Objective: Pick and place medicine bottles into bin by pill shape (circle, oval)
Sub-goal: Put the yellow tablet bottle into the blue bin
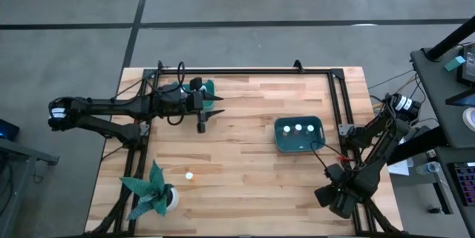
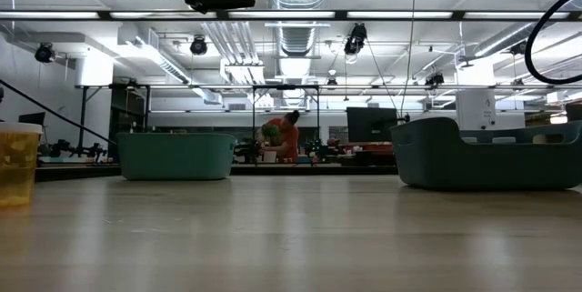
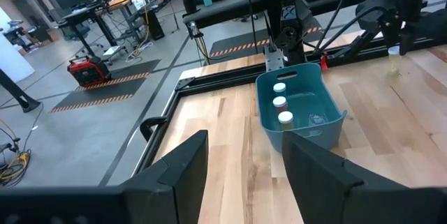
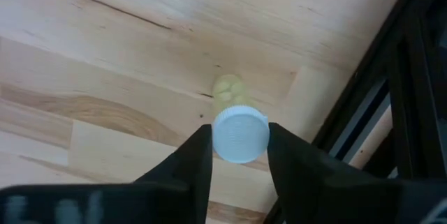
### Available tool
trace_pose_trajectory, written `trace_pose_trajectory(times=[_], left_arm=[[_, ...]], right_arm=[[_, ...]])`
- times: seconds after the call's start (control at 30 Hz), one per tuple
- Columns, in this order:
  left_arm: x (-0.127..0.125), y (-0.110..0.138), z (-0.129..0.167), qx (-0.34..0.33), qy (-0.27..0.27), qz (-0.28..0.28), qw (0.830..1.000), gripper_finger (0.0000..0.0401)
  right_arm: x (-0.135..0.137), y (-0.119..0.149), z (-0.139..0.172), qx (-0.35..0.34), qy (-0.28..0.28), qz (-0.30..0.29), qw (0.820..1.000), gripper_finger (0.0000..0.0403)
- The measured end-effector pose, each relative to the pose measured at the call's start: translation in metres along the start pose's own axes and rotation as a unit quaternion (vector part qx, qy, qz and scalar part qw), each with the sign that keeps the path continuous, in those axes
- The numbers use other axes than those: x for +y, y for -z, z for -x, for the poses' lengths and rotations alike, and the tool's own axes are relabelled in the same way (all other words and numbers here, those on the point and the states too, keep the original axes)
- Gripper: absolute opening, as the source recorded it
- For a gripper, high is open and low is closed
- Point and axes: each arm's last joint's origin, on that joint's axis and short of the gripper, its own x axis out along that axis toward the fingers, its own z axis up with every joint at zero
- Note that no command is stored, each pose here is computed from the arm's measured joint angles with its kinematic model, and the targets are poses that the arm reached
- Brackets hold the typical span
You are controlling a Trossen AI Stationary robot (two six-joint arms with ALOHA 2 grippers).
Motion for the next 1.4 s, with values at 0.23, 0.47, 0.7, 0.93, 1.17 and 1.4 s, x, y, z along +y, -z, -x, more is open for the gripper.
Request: trace_pose_trajectory(times=[0.23, 0.47, 0.7, 0.93, 1.17, 1.4], left_arm=[[0.0, 0.0, 0.0, 0.0, 0.0, 0.0, 1.0, 0.0167], [0.0, 0.0, 0.0, 0.0, 0.0, 0.0, 1.0, 0.0167], [0.0, 0.0, 0.0, 0.0, 0.0, 0.0, 1.0, 0.0167], [0.0, 0.0, 0.0, 0.0, 0.0, 0.0, 1.0, 0.0167], [0.0, 0.0, 0.0, 0.0, 0.0, 0.0, 1.0, 0.0167], [0.0, 0.0, 0.0, 0.001, 0.0, 0.0, 1.0, 0.0167]], right_arm=[[0.0, 0.0, 0.0, 0.001, 0.0, 0.0, 1.0, 0.011], [0.01, -0.003, 0.008, 0.013, -0.021, -0.004, 1.0, 0.0112], [0.032, -0.018, 0.027, -0.001, -0.071, 0.011, 0.997, 0.0111], [0.063, -0.048, 0.04, -0.013, -0.097, 0.049, 0.994, 0.0111], [0.092, -0.083, 0.059, -0.034, -0.117, 0.089, 0.989, 0.0111], [0.096, -0.118, 0.087, -0.061, -0.088, 0.096, 0.99, 0.0111]])
